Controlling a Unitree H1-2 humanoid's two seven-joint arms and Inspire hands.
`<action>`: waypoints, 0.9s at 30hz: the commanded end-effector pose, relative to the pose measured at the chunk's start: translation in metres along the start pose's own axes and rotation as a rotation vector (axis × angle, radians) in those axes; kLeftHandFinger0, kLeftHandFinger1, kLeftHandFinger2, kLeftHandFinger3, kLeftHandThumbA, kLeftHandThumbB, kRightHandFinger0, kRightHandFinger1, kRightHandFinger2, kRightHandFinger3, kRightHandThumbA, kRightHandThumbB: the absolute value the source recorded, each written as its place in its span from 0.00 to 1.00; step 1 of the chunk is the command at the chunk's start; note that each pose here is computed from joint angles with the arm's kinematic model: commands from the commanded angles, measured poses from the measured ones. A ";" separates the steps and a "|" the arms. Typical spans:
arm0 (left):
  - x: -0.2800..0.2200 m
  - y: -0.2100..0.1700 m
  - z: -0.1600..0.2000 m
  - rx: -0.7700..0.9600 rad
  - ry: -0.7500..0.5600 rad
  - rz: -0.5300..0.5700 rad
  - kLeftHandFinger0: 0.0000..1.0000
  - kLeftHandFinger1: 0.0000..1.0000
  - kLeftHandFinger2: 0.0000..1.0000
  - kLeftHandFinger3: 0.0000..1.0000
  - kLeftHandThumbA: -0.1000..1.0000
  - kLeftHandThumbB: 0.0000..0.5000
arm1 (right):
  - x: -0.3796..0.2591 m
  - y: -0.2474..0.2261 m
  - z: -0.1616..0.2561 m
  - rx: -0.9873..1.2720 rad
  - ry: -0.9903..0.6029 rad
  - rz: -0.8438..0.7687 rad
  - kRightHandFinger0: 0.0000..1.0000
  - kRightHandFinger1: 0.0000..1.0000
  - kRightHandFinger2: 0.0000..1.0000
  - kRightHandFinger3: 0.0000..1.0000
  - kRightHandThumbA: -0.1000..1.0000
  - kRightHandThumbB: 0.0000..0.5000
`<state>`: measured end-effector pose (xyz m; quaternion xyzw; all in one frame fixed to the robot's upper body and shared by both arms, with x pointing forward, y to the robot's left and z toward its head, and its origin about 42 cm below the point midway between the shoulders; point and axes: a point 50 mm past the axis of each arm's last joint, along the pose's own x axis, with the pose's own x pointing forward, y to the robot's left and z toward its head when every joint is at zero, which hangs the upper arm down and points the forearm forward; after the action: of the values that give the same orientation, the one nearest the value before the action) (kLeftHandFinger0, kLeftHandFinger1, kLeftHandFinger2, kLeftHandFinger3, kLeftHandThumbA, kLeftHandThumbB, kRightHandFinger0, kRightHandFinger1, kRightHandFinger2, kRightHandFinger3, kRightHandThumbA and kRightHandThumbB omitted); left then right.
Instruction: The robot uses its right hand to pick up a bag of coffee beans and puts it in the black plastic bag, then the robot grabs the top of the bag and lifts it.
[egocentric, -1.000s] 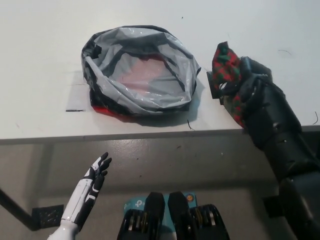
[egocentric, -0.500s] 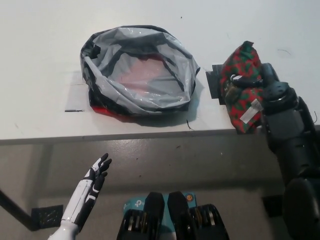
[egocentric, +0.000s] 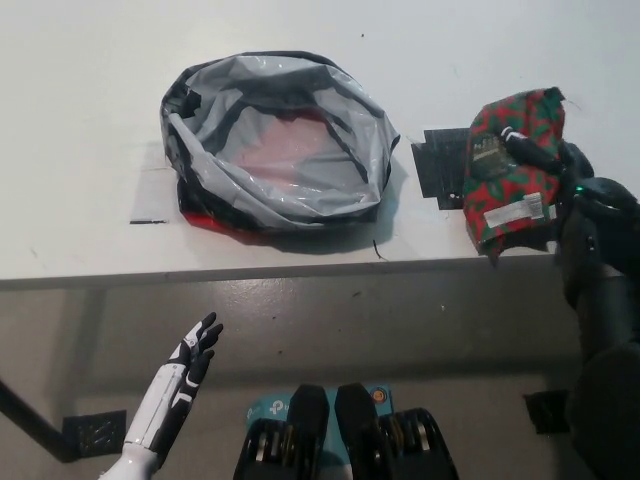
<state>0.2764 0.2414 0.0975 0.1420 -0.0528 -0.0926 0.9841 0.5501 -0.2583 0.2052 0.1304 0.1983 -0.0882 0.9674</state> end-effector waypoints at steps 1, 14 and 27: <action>0.009 0.012 0.018 0.043 -0.106 0.006 0.98 1.00 1.00 1.00 1.00 0.36 | -0.003 0.030 0.015 0.982 0.016 0.503 0.00 0.31 0.71 1.00 0.00 0.23; 0.009 0.010 0.016 0.042 -0.112 -0.007 0.94 1.00 1.00 1.00 1.00 0.35 | -0.027 0.054 0.100 0.852 -0.206 0.633 0.00 0.33 0.76 1.00 0.00 0.30; 0.009 0.009 0.017 0.032 -0.100 -0.011 0.90 1.00 1.00 1.00 0.94 0.30 | -0.084 0.104 0.191 0.574 -0.425 0.730 0.00 0.12 0.66 0.84 0.00 0.15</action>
<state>0.2765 0.2412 0.0974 0.1420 -0.0526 -0.0931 0.9841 0.5502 -0.2427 0.2345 0.3883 0.1184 -0.0123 0.9138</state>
